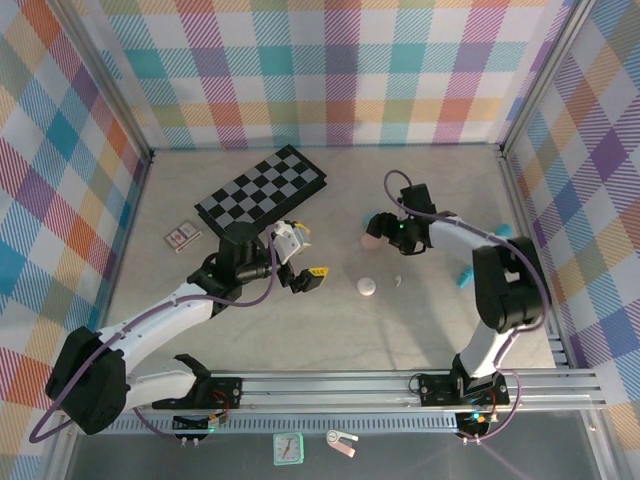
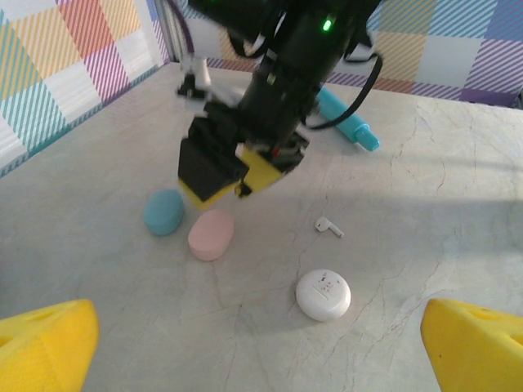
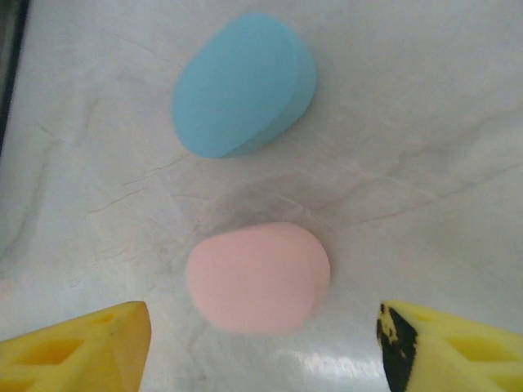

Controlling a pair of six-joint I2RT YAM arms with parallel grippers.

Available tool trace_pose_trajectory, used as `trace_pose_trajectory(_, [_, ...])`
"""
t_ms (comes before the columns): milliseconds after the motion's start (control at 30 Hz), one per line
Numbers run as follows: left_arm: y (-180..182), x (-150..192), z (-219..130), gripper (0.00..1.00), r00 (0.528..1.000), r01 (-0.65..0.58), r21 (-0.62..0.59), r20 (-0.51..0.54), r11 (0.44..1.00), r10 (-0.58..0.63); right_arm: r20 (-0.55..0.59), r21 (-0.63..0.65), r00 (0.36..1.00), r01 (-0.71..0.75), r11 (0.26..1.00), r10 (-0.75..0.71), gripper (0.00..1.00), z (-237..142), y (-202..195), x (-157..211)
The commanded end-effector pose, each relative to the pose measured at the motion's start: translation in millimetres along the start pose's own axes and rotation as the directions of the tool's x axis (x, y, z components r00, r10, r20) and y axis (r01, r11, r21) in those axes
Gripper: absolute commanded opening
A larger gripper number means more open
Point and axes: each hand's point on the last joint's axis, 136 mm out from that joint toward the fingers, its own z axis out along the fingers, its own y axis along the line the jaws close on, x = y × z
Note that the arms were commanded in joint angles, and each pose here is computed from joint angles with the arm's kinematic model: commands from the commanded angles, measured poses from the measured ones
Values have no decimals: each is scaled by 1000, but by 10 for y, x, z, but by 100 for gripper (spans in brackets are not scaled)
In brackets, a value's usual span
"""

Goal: Insert the wireless bluetooth earbuds into the charging case

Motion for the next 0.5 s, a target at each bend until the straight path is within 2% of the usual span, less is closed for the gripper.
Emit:
trace_pose_trajectory(0, [27, -72, 12, 100, 999, -1, -17, 42, 1000, 1, 21, 93, 996, 86, 992, -89, 75, -333, -116, 30])
trace_pose_trajectory(100, [64, -52, 28, 100, 999, 14, -28, 53, 1000, -12, 13, 80, 990, 142, 987, -143, 76, -500, -66, 159])
trace_pose_trajectory(200, [110, -26, 23, 100, 998, 24, -40, 57, 999, -22, -43, 103, 983, 181, 978, -178, 77, -594, -49, 362])
trace_pose_trajectory(367, [194, 36, -39, 100, 998, 36, -71, 53, 997, -32, -187, 240, 970, 199, 950, -155, 77, -613, -107, 780])
trace_pose_trajectory(467, [199, 61, -77, 100, 998, 43, -78, 52, 996, -39, -228, 295, 965, 192, 936, -127, 78, -532, -100, 990])
